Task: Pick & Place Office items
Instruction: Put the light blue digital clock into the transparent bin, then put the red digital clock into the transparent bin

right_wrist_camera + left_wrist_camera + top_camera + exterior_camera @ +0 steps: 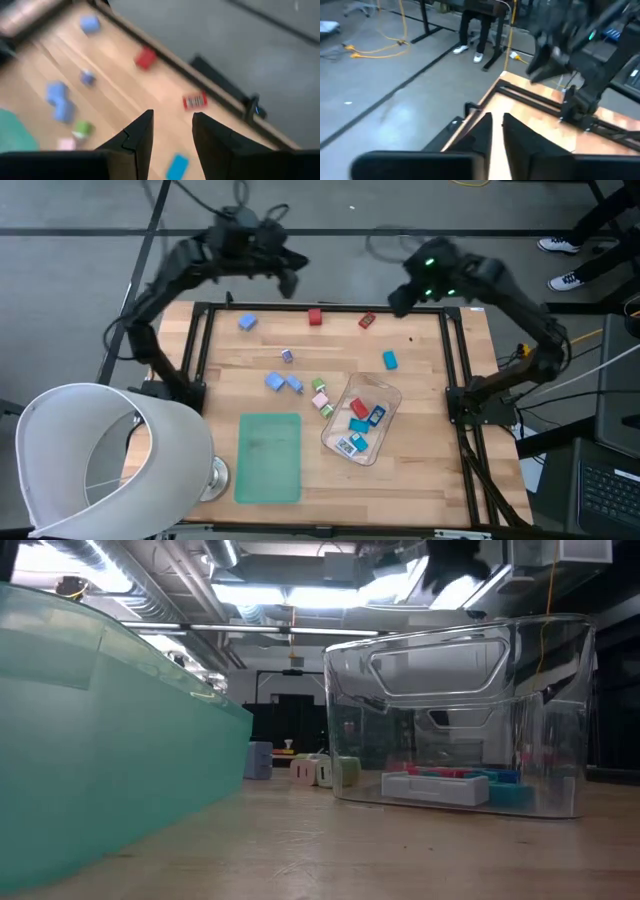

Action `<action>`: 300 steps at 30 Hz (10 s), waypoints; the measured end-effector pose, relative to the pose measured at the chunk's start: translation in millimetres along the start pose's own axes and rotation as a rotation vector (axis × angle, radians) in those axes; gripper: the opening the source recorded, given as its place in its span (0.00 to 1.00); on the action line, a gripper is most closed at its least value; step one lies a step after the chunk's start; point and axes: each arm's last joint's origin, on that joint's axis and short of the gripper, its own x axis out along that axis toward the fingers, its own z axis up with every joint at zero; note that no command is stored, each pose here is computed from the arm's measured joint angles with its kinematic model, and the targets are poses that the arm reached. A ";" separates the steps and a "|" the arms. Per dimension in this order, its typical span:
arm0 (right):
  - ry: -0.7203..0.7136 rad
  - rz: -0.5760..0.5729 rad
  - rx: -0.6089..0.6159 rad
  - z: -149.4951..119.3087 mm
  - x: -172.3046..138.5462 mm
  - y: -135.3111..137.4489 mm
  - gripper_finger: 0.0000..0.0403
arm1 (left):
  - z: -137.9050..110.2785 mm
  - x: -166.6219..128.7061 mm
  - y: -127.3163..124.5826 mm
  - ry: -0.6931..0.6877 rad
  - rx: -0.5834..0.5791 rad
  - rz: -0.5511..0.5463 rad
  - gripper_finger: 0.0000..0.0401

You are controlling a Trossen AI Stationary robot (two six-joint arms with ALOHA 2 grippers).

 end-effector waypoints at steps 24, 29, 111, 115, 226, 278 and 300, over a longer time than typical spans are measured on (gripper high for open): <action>0.594 -0.142 0.313 -162.7 157.4 -13.2 0.96 | -3.8 -50.1 25.6 0.020 0.028 0.173 0.55; 0.470 -0.168 0.377 -155.9 163.7 -12.3 0.92 | -6.1 -47.0 25.9 0.047 0.034 0.172 0.53; 0.746 0.543 -0.128 -181.0 130.4 138.7 0.37 | -6.2 -154.9 20.1 -0.199 0.014 0.249 0.45; 0.752 0.526 -0.090 -181.8 132.7 137.0 0.45 | -6.2 -155.1 20.0 -0.200 0.008 0.248 0.45; 0.482 -0.284 1.323 -42.0 335.7 -86.4 0.59 | -15.3 -153.2 21.6 -0.061 0.296 0.300 0.43; 0.152 0.425 0.794 23.9 153.1 50.6 0.37 | -11.4 -153.3 20.1 -0.105 0.312 0.256 0.43; 0.633 0.318 -0.241 -109.9 73.6 164.1 0.37 | -7.5 -101.2 21.4 -0.030 0.040 0.205 0.43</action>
